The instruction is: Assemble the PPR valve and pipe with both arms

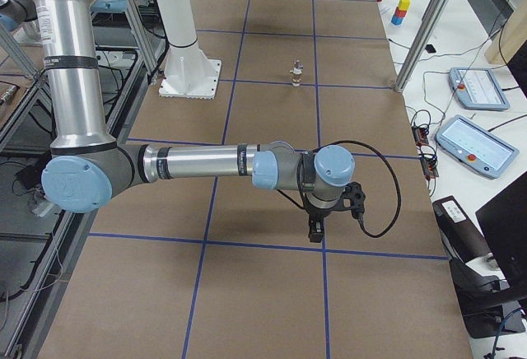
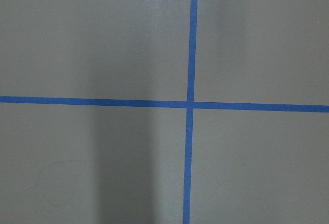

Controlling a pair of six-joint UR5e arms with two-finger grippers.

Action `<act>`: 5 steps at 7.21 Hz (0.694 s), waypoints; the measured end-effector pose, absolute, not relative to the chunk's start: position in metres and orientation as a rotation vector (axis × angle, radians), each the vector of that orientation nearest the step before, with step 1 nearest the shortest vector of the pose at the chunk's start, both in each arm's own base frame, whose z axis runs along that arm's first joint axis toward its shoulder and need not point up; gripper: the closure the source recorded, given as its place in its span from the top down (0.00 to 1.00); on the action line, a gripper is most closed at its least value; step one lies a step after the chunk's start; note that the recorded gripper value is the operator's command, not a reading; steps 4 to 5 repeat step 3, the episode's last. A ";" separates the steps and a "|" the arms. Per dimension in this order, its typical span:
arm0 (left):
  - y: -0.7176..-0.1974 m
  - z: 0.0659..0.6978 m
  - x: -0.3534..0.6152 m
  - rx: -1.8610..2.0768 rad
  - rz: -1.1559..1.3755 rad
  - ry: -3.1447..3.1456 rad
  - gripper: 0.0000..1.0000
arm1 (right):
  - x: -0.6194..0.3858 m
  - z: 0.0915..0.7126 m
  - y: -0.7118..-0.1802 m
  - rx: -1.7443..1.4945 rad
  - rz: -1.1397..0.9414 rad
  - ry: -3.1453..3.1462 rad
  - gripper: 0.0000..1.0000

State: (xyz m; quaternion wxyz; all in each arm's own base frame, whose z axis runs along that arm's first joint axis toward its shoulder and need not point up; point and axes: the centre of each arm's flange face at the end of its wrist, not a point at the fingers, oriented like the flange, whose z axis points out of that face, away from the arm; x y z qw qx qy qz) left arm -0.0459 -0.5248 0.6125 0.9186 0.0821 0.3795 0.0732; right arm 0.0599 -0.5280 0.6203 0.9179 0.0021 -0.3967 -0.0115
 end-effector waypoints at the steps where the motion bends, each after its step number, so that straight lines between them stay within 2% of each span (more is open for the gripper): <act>1: -0.525 0.613 -0.046 0.168 0.150 0.780 1.00 | 0.060 0.620 -0.528 0.005 -0.024 -0.816 0.99; 5: -0.525 0.613 -0.045 0.167 0.151 0.780 1.00 | 0.060 0.617 -0.528 0.010 -0.026 -0.816 0.99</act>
